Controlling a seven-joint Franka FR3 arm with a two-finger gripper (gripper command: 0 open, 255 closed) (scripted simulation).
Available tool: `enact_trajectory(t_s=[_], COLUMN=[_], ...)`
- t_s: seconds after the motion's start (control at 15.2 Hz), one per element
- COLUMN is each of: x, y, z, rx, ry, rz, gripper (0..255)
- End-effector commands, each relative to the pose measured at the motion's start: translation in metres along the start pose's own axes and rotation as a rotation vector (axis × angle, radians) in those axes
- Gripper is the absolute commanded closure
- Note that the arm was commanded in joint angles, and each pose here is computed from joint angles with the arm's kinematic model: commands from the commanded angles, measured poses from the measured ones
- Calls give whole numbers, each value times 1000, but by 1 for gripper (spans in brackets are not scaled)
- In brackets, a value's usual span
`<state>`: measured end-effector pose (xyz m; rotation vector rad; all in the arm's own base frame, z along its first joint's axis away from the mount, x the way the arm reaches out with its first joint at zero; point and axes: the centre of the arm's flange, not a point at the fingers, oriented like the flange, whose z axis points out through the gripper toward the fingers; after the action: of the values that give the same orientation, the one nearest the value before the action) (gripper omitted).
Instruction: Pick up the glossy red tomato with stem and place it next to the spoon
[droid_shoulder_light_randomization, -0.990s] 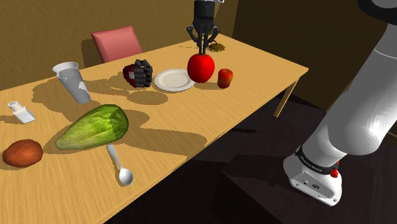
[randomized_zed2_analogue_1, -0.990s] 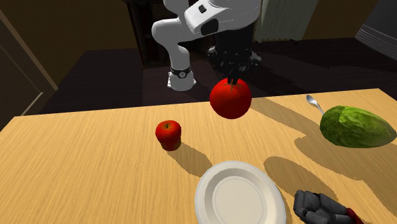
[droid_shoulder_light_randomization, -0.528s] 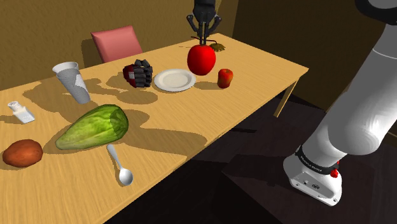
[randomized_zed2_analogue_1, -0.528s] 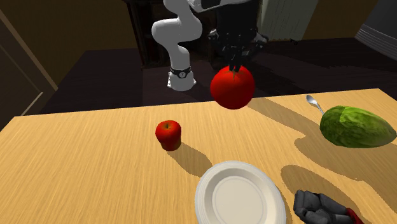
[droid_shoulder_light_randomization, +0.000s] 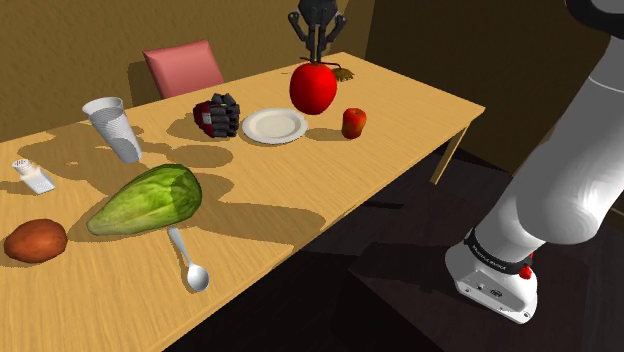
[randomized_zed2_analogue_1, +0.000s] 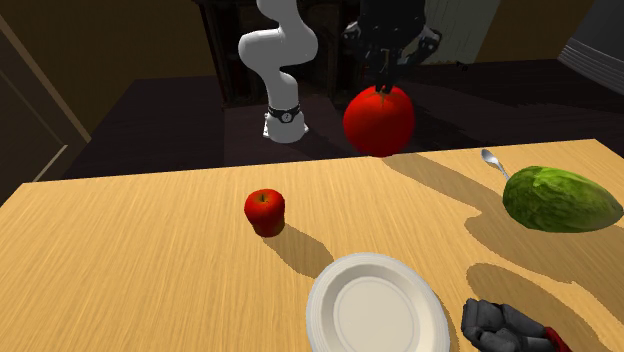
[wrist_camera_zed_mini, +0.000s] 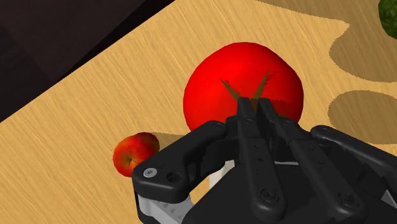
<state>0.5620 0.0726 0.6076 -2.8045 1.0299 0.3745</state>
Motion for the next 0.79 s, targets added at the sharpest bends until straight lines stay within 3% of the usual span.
enact_trajectory(t_s=[0.0,0.73], x=[-20,-141], y=[-13,-85], z=[6,42], rx=[0,0], ry=[0,0], rz=[0,0], gripper=[255,255])
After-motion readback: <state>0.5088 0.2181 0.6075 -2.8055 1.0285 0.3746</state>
